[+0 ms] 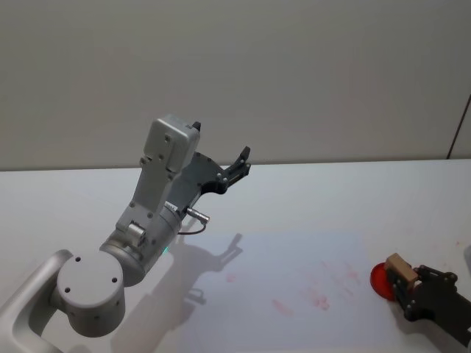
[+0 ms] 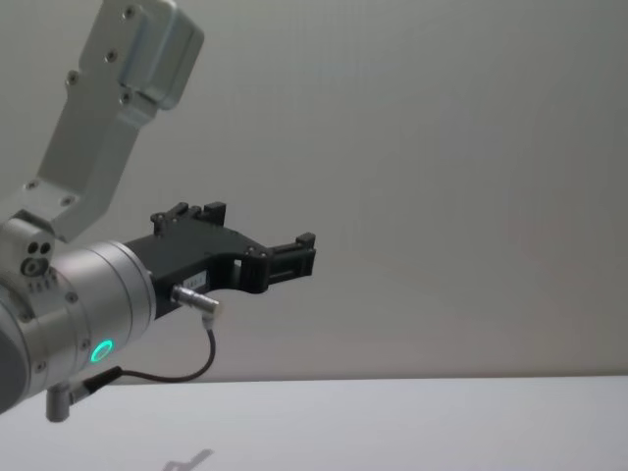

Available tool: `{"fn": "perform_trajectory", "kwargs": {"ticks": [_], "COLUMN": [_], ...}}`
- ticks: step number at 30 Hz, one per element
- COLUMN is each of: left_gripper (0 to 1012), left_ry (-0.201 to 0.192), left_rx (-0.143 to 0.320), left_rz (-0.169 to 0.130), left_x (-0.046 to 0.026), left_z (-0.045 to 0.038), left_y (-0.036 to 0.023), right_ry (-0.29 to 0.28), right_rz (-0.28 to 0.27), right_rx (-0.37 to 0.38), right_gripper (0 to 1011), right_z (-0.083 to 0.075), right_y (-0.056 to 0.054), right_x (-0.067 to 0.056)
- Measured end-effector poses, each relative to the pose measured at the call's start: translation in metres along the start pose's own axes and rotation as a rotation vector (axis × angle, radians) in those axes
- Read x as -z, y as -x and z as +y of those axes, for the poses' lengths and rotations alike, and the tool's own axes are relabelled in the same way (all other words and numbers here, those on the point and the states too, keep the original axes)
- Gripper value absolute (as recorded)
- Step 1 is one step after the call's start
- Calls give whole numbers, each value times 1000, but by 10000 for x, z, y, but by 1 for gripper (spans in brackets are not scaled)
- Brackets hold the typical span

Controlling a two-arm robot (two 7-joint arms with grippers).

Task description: Use the one hand to pick up the stamp and affix it onto the A4 paper.

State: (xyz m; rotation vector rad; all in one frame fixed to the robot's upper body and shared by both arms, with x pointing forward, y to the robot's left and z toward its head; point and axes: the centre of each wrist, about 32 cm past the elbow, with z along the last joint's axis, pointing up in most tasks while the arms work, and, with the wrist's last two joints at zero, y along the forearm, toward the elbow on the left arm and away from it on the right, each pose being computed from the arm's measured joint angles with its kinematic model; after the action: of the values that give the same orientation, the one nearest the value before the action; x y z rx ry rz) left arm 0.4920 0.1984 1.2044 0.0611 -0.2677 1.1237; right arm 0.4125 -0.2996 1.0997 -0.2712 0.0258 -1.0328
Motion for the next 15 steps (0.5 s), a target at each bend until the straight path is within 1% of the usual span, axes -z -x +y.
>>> {"fn": "perform_trajectory", "kwargs": {"ticks": [15], "left_gripper": [1001], "left_ry": [0], "left_rx": [0], "left_rz": [0], "left_x": [0], "left_z": [0], "left_y": [0], "right_ry": [-1], "right_rz": [6], "right_rx": [2], "right_gripper": [221], "right_z": [60], "right_y": [46], "right_x": [8]}}
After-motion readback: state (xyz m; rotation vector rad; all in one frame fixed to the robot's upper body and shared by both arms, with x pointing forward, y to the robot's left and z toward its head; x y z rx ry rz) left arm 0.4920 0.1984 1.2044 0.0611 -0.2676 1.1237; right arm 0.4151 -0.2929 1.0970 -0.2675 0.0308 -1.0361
